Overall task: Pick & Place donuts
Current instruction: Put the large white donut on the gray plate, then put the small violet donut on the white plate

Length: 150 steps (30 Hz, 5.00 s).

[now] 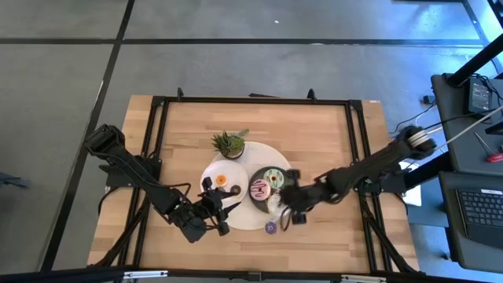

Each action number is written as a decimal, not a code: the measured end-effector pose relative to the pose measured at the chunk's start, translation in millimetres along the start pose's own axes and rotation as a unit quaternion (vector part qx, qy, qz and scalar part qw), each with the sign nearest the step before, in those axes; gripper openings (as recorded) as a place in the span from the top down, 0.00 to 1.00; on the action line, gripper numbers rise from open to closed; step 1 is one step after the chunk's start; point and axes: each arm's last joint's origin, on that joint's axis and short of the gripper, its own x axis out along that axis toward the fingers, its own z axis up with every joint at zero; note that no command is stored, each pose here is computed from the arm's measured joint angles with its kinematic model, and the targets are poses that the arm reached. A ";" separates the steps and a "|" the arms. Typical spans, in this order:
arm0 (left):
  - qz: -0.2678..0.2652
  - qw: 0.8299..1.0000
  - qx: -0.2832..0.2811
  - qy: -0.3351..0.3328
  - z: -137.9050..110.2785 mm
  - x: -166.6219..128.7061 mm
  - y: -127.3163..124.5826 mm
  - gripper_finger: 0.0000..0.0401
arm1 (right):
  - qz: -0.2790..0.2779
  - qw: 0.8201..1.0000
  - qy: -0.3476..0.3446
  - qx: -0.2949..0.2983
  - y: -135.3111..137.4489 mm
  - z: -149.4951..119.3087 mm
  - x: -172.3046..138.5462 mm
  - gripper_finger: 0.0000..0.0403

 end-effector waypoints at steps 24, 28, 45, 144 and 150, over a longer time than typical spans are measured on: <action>0.001 1.000 0.000 -0.001 -0.4 0.6 -0.2 0.65 | 0.009 0.983 -0.107 0.152 -58.1 -107.0 26.7 0.85; 0.001 1.000 0.000 -0.001 -0.4 0.6 -0.2 0.65 | 0.007 0.982 -0.103 0.155 -59.3 -113.3 27.9 0.85; 0.001 1.000 0.000 -0.001 -0.6 0.6 -0.1 0.65 | 0.016 0.981 -0.127 0.147 -55.8 -118.4 30.9 0.85; -0.113 0.965 0.044 0.232 -60.8 144.3 -72.6 0.65 | 0.019 0.980 -0.174 0.100 -48.6 -112.6 -17.5 0.53; -0.112 0.966 0.042 0.231 -60.8 144.3 -72.6 0.65 | 0.019 0.980 -0.173 0.099 -48.6 -112.6 -17.4 0.53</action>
